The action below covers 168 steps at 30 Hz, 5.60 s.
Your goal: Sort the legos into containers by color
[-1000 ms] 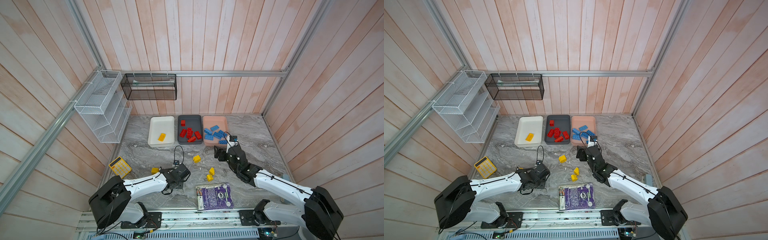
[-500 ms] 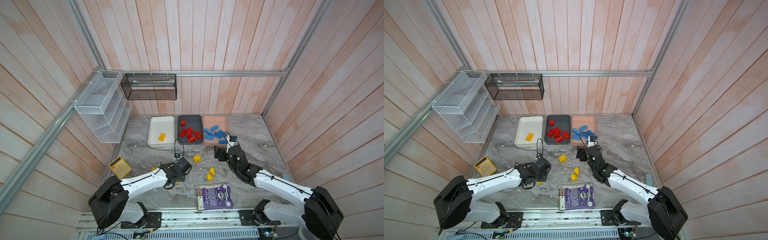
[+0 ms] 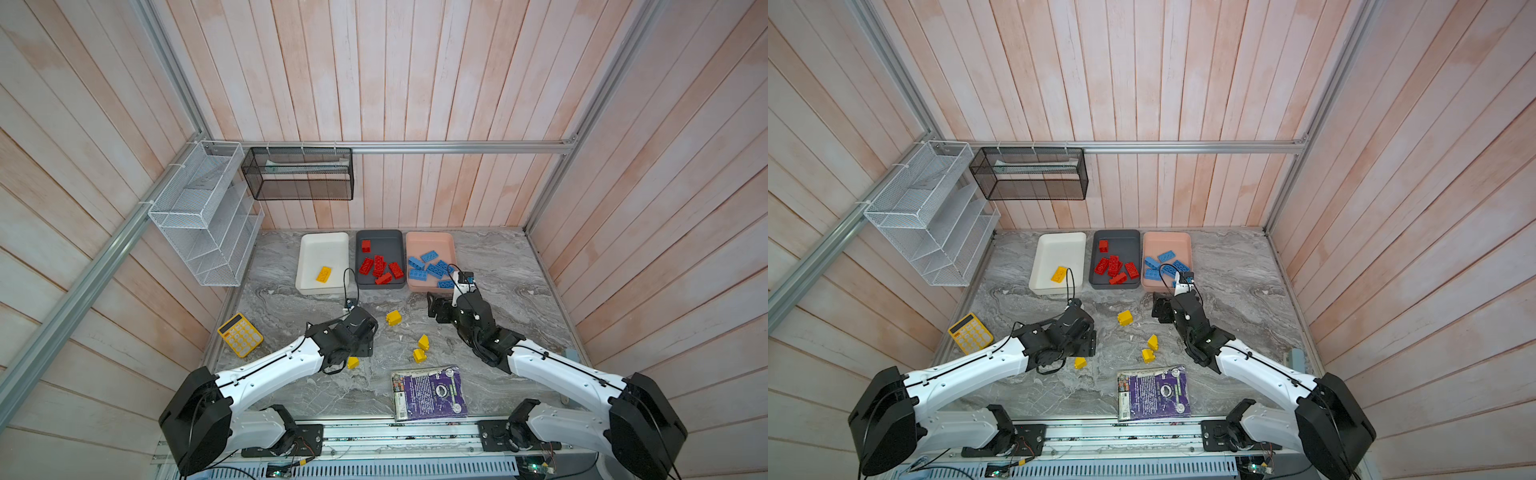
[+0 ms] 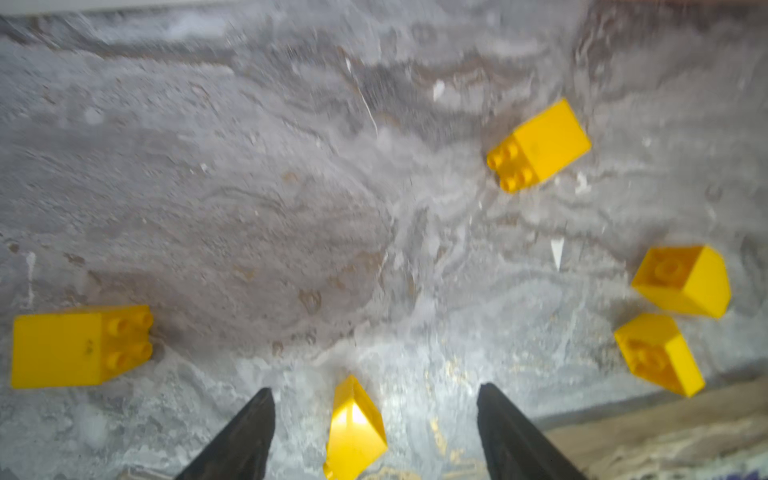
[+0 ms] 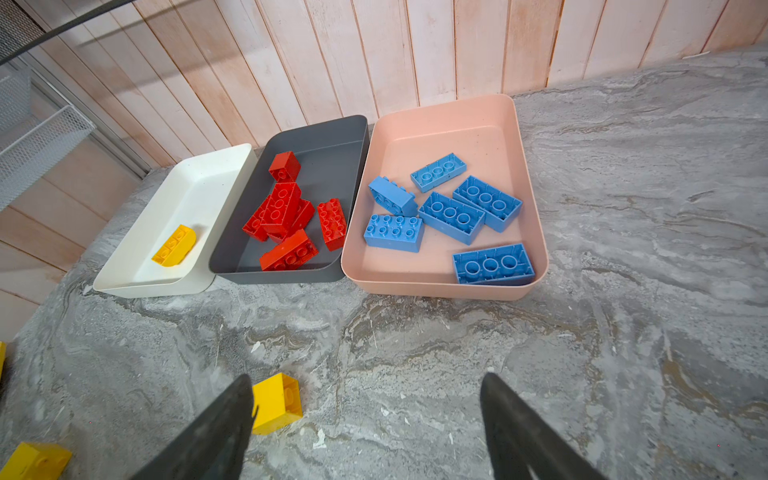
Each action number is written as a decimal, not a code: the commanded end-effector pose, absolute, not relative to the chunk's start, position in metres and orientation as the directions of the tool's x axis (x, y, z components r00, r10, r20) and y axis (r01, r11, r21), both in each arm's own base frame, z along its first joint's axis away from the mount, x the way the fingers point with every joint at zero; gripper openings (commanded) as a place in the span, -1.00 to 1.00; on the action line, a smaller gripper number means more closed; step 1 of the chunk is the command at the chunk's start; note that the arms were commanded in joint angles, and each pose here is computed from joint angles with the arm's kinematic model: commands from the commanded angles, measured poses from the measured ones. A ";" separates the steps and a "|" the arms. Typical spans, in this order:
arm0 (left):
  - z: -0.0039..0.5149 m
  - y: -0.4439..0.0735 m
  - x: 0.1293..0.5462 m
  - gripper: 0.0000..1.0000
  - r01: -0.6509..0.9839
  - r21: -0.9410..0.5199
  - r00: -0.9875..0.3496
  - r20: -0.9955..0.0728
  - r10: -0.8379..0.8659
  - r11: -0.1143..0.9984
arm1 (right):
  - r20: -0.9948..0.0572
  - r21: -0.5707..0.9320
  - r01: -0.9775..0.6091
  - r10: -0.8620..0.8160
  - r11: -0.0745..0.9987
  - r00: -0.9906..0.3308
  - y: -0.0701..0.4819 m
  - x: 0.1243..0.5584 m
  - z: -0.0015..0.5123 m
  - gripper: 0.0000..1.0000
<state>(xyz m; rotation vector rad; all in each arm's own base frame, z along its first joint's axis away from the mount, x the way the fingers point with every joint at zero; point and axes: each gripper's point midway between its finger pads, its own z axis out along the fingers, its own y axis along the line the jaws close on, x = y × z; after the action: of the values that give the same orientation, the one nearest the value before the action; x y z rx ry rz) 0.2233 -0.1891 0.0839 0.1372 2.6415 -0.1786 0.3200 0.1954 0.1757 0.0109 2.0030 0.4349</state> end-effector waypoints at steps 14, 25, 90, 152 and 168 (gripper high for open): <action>0.035 -0.181 0.201 0.23 0.083 -0.004 -0.930 -0.360 0.076 0.997 | -0.864 0.298 -0.191 0.179 0.935 -0.471 0.196 0.318 0.172 0.71; 0.029 -0.185 0.205 -0.32 0.112 0.041 -0.932 -0.343 0.119 0.993 | -0.864 0.296 -0.189 0.178 0.936 -0.471 0.196 0.318 0.171 0.71; 0.117 -0.085 0.555 0.10 -0.147 -0.137 -0.783 -0.590 -0.200 0.980 | -0.840 0.287 -0.235 0.127 0.929 -0.528 0.214 0.320 0.149 0.76; 0.272 -0.112 0.301 0.48 0.236 -0.390 -0.527 -0.821 -0.221 0.890 | -0.544 0.118 -0.441 -0.314 0.890 -0.778 0.342 0.330 0.050 0.08; 0.271 -0.113 0.298 0.48 0.247 -0.395 -0.527 -0.821 -0.219 0.885 | -0.495 0.080 -0.443 -0.350 0.893 -0.795 0.336 0.324 0.042 0.70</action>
<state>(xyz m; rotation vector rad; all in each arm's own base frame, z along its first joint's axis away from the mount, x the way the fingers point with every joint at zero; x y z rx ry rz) 0.2987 -0.1113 0.2690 0.0096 2.0602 -0.5656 0.3354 0.3449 0.0648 -0.5394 2.5168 0.3393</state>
